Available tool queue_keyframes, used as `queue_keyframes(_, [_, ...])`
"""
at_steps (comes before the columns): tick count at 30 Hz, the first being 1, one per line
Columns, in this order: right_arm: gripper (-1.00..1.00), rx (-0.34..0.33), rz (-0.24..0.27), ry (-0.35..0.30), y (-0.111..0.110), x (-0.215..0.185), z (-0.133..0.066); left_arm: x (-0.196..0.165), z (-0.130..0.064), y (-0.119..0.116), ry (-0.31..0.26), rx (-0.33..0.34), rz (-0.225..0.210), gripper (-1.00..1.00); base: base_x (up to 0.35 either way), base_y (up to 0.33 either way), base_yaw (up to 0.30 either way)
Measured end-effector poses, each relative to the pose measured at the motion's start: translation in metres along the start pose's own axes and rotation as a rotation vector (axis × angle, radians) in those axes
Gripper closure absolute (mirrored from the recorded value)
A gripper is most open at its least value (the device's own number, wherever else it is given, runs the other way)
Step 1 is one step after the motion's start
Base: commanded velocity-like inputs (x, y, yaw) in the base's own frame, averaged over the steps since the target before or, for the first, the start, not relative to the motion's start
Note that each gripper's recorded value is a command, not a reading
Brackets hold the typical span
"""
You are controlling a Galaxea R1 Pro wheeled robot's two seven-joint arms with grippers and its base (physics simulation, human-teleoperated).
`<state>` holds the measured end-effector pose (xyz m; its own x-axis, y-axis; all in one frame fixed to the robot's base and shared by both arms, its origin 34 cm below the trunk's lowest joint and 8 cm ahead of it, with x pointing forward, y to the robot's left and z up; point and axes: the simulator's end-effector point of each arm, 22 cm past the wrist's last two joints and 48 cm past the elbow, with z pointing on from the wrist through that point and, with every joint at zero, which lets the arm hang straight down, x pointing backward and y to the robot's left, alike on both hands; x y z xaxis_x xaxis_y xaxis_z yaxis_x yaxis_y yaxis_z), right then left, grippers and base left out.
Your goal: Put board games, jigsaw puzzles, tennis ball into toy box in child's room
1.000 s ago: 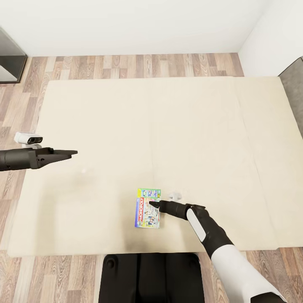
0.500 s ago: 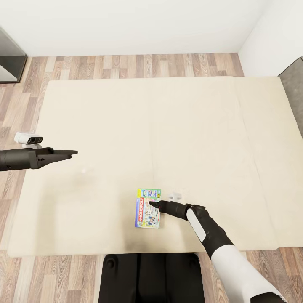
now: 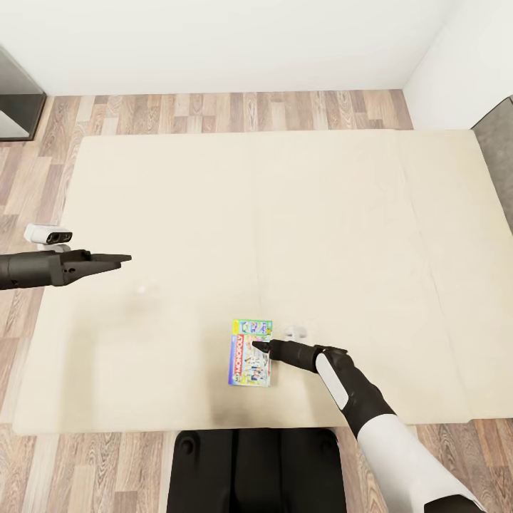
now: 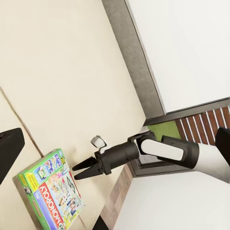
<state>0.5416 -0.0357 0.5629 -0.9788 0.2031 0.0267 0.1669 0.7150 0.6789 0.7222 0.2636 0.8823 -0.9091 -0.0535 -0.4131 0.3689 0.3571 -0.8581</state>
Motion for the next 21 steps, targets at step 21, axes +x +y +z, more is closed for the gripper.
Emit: queue_keyframes(21, [-1.00, -0.002, 0.000, 0.000, 0.0011, 0.0002, 0.0004, 0.0000, -0.0001, 0.0003, 0.000, -0.002, 0.000, -1.00, 0.000, 0.047, 0.000])
